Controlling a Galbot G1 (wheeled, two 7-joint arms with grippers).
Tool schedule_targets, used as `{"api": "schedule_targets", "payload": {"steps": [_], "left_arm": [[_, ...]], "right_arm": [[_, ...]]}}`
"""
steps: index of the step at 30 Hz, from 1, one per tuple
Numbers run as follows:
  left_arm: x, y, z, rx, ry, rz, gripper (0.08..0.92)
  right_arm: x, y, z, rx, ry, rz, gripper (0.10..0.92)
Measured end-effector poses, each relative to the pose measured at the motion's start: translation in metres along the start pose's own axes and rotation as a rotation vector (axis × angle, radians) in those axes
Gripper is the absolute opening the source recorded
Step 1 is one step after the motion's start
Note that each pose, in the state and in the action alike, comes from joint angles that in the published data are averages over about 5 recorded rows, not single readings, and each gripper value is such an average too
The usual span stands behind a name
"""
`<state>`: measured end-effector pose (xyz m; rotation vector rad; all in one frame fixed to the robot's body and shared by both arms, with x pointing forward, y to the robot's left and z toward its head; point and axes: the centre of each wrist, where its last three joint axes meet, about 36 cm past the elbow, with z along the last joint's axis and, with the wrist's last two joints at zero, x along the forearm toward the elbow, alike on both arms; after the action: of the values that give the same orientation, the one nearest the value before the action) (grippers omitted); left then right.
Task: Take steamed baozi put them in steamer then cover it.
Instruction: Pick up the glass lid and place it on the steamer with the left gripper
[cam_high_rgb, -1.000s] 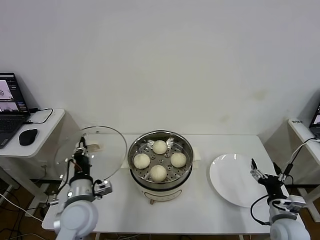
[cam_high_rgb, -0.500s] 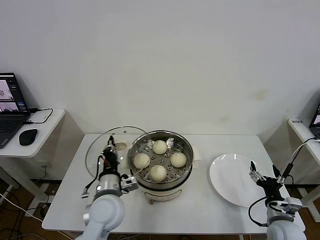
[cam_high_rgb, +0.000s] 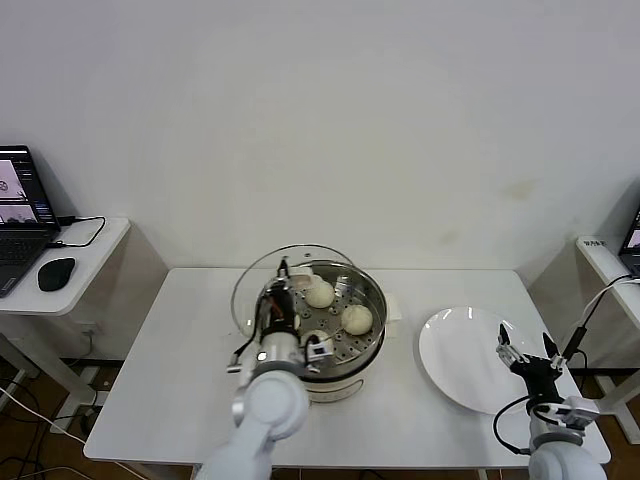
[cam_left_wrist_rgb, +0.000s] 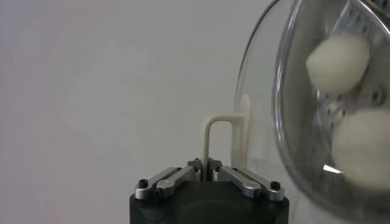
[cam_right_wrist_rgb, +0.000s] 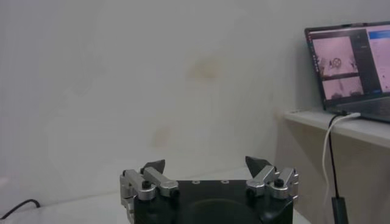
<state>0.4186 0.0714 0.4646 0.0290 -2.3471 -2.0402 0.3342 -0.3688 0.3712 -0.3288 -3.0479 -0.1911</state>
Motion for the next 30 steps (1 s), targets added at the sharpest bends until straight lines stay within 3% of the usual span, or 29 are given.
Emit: {"api": "schedule_targets", "payload": {"steps": [10, 30], "left_arm": [[-0.005, -0.016, -0.045, -0.026, -0.055, 0.031, 0.133], [0.003, -0.029, -0.050, -0.107, -0.021, 0.050, 0.133]], "right_arm": [[-0.001, 0.000, 0.002, -0.004, 0.000, 0.004, 0.823], [-0.005, 0.002, 0.008, -0.011, 0.006, 0.004, 0.823]]}}
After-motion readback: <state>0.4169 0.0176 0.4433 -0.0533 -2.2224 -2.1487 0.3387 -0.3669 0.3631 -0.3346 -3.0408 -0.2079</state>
